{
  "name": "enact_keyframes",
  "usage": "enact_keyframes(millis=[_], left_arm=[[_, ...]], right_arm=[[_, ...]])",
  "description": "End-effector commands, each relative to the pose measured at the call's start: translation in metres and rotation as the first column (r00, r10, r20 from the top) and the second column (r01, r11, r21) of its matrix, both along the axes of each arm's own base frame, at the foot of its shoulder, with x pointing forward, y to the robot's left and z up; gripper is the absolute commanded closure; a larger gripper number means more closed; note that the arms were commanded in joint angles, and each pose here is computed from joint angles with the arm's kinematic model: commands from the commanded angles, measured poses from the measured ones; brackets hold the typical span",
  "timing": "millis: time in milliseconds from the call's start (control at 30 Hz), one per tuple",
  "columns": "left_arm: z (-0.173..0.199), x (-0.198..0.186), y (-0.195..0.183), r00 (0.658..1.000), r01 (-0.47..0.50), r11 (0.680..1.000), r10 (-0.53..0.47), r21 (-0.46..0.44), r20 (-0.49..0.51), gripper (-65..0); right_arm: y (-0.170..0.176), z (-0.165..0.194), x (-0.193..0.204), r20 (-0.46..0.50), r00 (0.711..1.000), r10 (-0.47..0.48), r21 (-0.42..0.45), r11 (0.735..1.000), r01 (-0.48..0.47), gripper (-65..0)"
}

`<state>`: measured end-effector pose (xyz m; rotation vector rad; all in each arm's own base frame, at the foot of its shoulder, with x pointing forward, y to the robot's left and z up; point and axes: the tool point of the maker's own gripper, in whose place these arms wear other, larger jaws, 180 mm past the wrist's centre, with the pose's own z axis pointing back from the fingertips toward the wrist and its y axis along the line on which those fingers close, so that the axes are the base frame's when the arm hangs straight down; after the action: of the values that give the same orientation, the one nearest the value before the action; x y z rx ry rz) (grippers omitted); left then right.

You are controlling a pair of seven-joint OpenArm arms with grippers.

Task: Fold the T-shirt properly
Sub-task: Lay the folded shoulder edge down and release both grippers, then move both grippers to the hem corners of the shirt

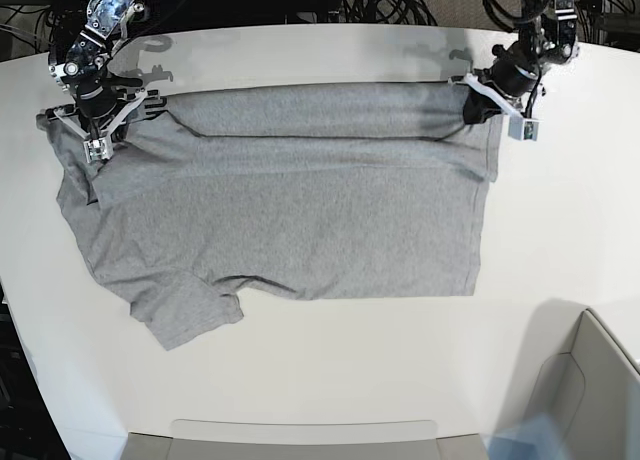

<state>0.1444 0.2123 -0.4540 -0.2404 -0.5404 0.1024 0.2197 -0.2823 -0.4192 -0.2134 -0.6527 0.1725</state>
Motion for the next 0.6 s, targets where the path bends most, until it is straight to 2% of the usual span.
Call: enact_keyframes(millis=[0,267,433,567], left_arm=[[-0.020,-0.055,0.022,0.972,0.033,0.993,-0.005,0.115,-0.235,0.0],[0.022,-0.020,0.018,0.996,0.033,0.990,-0.021,0.136,-0.090,0.0],[0.048,0.000,0.007,0.998,0.060,0.988,-0.061,0.142,-0.001,0.0],[0.057,0.007,0.003,0.997,0.069,0.987,-0.074,0.144,0.030,0.0]], right_arm=[[-0.018,-0.015,-0.032,-0.177,0.984,-0.026,-0.081,0.997,0.012,-0.8],[-0.016,0.015,0.005,-0.060,0.998,-0.030,-0.099,0.995,0.024,-0.8],[-0.014,0.063,0.033,0.078,0.997,-0.025,-0.153,0.988,0.036,-0.9],[-0.012,0.098,0.043,0.168,0.986,-0.019,-0.199,0.978,0.053,-0.9]])
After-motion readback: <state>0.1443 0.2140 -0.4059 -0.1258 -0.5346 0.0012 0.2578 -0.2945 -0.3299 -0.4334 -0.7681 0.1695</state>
